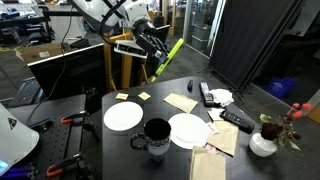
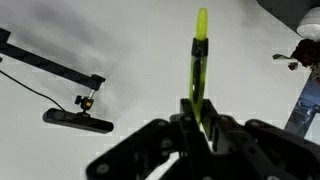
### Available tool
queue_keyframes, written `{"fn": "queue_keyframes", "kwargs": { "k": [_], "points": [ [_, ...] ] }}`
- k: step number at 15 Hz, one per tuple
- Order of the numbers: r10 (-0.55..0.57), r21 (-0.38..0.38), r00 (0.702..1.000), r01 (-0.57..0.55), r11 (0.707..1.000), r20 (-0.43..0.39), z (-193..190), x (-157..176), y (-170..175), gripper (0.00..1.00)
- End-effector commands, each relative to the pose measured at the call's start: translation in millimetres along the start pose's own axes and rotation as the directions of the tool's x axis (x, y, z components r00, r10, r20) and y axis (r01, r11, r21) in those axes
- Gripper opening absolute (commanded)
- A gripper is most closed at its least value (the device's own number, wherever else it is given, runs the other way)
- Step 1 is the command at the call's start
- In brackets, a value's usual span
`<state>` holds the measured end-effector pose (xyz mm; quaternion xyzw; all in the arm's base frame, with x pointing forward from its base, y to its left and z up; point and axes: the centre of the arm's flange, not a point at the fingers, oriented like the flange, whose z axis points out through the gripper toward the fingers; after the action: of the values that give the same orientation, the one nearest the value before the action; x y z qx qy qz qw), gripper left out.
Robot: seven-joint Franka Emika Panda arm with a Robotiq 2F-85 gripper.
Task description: Pick the marker from the cup and put it on the table, move the cup slightly to the right then pick the marker and put it back in the cup
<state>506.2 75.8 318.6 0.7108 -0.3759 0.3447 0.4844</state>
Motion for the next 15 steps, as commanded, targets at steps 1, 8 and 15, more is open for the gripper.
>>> {"fn": "queue_keyframes", "kwargs": {
  "k": [1, 8, 15],
  "points": [
    [0.073, 0.003, 0.995, -0.073, 0.997, -0.061, -2, -5, 2, 0.04],
    [0.293, -0.024, 0.936, -0.303, 0.953, -0.193, 3, -9, 11, 0.04],
    [0.340, -0.076, 0.924, -0.357, 0.931, -0.176, 20, -40, 16, 0.04]
  ]
}}
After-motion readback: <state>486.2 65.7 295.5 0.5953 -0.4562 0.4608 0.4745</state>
